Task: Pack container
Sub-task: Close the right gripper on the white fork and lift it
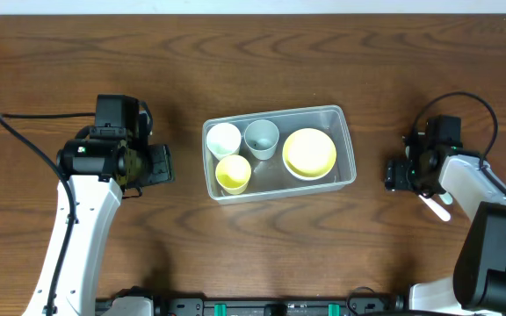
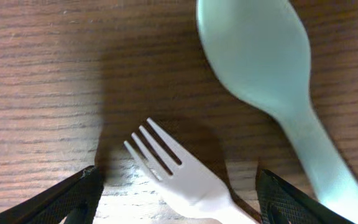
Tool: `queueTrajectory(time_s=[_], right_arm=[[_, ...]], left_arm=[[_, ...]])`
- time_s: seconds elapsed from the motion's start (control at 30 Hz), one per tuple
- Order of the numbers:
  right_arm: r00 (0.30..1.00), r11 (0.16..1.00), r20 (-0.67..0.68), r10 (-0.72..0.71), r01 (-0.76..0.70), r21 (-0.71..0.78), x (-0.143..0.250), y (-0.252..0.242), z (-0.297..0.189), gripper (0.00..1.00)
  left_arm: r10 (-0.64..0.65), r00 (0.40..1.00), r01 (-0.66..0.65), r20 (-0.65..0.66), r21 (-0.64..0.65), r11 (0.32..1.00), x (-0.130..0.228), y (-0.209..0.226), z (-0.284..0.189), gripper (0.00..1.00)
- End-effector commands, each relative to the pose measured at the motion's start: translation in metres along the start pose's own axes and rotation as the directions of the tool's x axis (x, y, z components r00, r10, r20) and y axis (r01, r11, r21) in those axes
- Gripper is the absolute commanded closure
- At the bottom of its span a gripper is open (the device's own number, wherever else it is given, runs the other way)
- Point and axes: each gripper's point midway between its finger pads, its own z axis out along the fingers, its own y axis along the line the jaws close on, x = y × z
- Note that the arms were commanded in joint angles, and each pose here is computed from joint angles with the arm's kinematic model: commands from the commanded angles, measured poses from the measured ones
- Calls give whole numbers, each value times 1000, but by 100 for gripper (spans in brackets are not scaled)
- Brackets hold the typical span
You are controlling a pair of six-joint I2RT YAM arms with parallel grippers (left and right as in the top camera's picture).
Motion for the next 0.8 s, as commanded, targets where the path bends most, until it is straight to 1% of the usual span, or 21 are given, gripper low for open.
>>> queueTrajectory(time_s=[0.0,0.07,0.1,0.2,0.33,0.5,0.77], right_arm=[[997,999,-78,9,-12,-37,20,5,18,23],[997,999,-77,15,-18,-37,20,5,18,30],[997,999,-78,15,-18,-37,20,5,18,36],[997,999,-81,15,-18,-37,21,5,18,42],[997,999,-80,15,-18,-37,21,5,18,53],[997,999,-77,15,-18,-36,20,4,18,63],[997,999,-70,14,-17,-36,19,4,18,67]], left_arm=[[-3,1000,3,-4,0,1000,2,1,0,35],[-3,1000,3,-4,0,1000,2,1,0,35],[-3,1000,3,-4,0,1000,2,1,0,35],[-3,1000,3,-4,0,1000,2,1,0,35],[-3,1000,3,-4,0,1000,2,1,0,35],[-3,1000,3,-4,0,1000,2,1,0,35],[-3,1000,3,-7,0,1000,3,2,0,35]])
